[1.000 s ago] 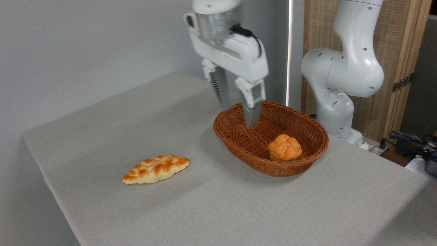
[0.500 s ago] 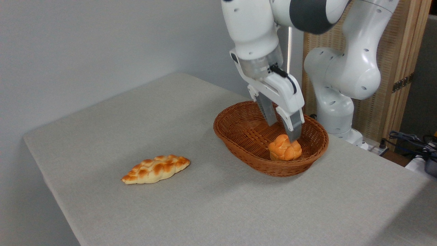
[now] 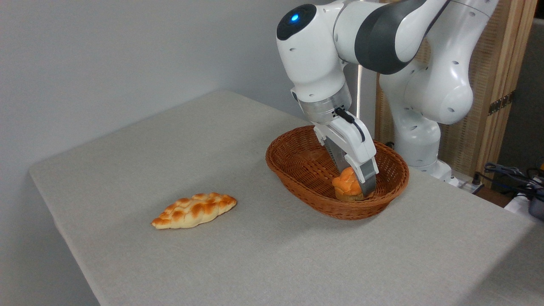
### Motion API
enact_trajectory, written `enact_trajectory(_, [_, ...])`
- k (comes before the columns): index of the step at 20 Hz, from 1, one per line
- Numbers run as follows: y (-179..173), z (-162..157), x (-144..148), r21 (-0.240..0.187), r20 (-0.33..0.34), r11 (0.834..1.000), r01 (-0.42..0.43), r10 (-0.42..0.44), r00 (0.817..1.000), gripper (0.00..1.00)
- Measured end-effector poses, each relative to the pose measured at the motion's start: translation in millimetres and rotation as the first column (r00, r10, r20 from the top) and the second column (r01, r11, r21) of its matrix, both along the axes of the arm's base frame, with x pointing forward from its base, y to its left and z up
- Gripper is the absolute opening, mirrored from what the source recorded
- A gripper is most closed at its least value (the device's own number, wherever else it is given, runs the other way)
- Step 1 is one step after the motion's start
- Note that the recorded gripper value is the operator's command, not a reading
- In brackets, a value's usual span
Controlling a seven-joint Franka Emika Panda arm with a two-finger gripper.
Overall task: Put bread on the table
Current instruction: 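Lower the gripper into the basket and close it on the orange roll, then lift the orange roll up out of the wicker basket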
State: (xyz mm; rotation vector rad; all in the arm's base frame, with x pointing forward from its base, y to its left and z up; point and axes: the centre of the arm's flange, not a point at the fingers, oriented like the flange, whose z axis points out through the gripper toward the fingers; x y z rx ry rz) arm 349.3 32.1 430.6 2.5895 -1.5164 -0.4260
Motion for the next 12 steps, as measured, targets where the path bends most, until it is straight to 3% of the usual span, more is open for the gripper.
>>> enact_trajectory(1, [1.0, -0.8, -0.1, -0.004, -0.002, 1.0, -0.002, 0.002, 1.0, 0.99])
enact_trajectory(2, [1.9, -1.9, -0.5, -0.007, -0.004, 1.0, -0.004, 0.004, 1.0, 0.91])
enact_trajectory(4, [2.6, -3.1, -0.7, -0.009, -0.005, 1.0, -0.005, 0.005, 1.0, 0.63])
enact_trajectory(5, [2.5, -3.1, -0.4, -0.009, -0.002, 1.0, -0.005, 0.005, 1.0, 0.54])
enact_trajectory(9, [2.1, -2.8, 0.7, -0.01, 0.007, 1.0, -0.004, 0.004, 1.0, 0.46])
enact_trajectory(12, [2.3, -2.8, 0.8, -0.01, 0.007, 1.0, -0.004, 0.004, 1.0, 0.45])
